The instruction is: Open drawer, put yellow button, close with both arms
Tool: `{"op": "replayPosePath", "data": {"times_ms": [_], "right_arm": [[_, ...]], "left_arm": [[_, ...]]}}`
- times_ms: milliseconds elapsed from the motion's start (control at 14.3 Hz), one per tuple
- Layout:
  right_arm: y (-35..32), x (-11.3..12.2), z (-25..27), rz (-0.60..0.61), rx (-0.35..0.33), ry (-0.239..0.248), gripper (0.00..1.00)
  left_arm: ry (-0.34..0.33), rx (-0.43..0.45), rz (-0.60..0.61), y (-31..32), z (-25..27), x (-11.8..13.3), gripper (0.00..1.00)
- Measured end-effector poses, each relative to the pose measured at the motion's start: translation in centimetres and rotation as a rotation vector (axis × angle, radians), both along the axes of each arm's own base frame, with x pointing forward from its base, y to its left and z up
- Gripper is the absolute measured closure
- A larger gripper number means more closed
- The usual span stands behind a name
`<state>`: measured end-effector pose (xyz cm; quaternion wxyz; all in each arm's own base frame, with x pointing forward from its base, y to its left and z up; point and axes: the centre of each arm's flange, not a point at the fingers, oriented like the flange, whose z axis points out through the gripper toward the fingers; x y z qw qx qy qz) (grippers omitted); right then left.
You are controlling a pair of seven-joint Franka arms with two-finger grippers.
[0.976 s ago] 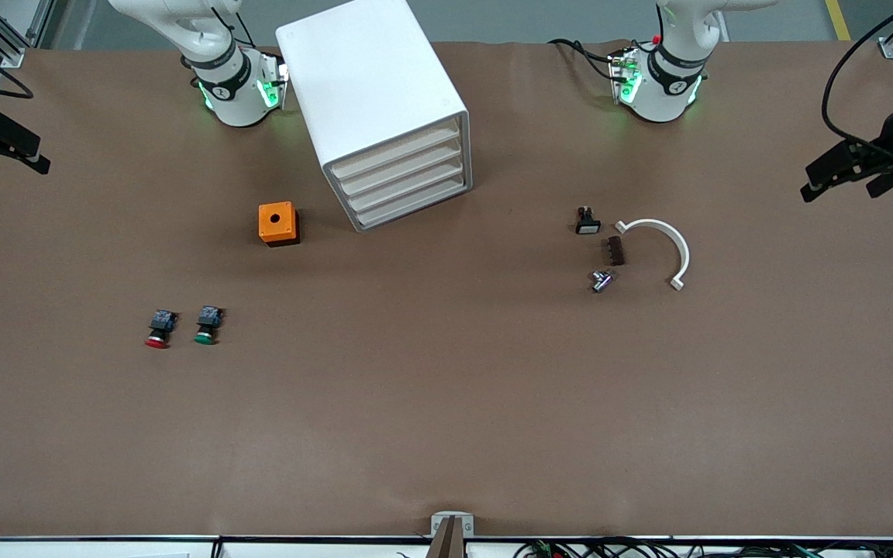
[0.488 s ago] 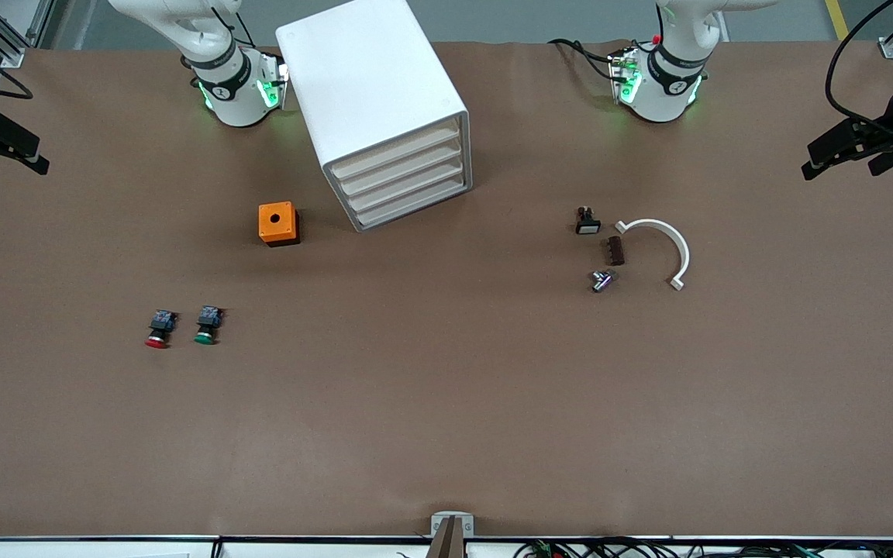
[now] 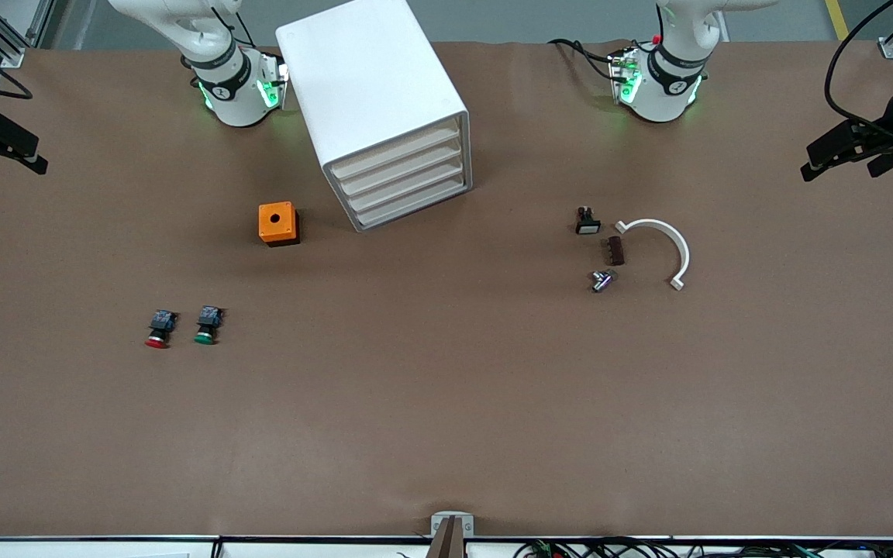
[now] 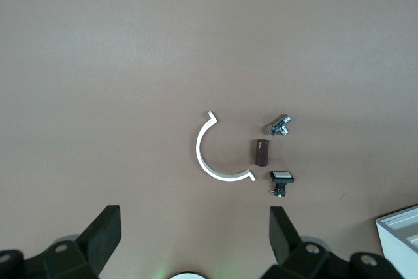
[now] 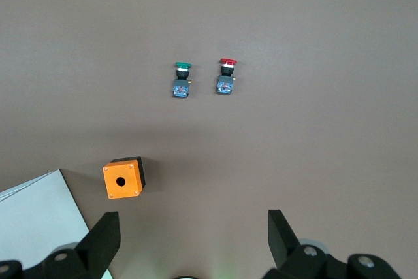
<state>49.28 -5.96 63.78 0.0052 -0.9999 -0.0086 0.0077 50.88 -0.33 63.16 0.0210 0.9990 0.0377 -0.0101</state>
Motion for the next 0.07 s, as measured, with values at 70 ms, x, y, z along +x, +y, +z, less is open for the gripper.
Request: {"op": "replayPosePath", "data": {"times_ms": [70], "right_arm": [[0.03,0.0,0.0,0.002,0.0,0.0,0.0]], "left_arm": [[-0.001,0.0,-0.002,-0.09,0.03,0.0,0.0]]}}
